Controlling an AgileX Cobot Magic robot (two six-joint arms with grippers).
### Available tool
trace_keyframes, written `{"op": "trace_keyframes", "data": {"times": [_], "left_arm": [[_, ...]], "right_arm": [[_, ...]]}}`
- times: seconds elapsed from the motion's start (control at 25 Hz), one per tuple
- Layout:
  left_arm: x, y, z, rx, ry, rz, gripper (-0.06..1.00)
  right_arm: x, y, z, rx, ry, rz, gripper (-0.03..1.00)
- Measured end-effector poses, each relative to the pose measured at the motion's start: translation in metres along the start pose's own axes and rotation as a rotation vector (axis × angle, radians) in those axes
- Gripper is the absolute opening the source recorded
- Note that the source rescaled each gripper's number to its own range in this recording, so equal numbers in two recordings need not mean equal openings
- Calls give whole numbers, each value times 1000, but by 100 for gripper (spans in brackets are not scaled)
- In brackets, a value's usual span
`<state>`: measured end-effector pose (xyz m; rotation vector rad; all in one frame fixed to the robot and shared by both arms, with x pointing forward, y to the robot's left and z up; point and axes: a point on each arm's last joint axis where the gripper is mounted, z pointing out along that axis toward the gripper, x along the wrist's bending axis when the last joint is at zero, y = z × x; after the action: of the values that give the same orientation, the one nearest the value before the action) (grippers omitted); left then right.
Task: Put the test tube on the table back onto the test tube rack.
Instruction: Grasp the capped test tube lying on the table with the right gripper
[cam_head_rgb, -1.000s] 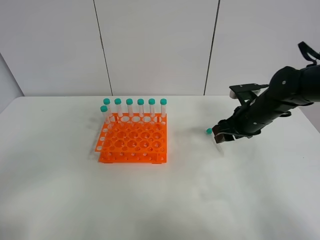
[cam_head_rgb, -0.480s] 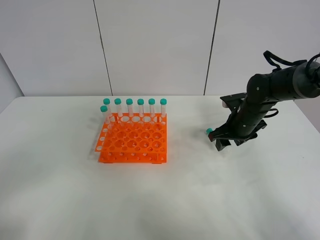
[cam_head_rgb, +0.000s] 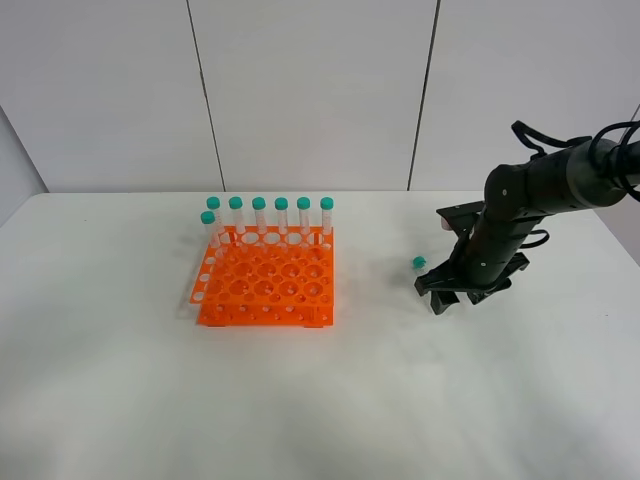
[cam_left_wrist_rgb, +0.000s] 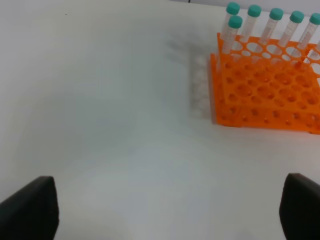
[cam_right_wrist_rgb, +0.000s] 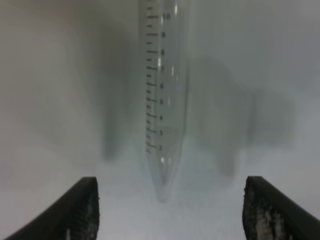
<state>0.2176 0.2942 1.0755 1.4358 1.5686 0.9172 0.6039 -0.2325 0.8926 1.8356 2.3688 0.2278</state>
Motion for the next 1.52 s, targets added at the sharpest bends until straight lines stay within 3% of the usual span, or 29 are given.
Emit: {"op": "trace_keyframes", "data": {"times": [0.08,0.24,0.32,0.72,0.92,1.04,1.16,1.2,1.52], "left_arm": [[-1,0,0,0,-8,-4,100],[-2,-1,1,6,-17,-9,100],[-1,-1,1,6,-17,-9,100],[-1,-1,2,10,-17,-9,100],[-1,-2,2,11,-17,-9,100],[-1,-2,2,11,-17,-9,100],[-1,-2,2,11,-17,-9,100],[-1,-2,2,11,-17,-9,100],[-1,-2,2,11,-17,-9,100]], "right_arm": [[0,1,1,-14,-1,0,90],[0,3,1,-33,-2,-2,72],[0,3,1,-35,-3,-3,69],[1,-1,17,9,11,11,67],[1,2,17,-18,11,10,66],[1,2,17,-20,11,8,51],[1,2,17,-20,11,9,18],[1,2,17,-20,11,9,2],[1,2,17,-21,11,0,0]]}}
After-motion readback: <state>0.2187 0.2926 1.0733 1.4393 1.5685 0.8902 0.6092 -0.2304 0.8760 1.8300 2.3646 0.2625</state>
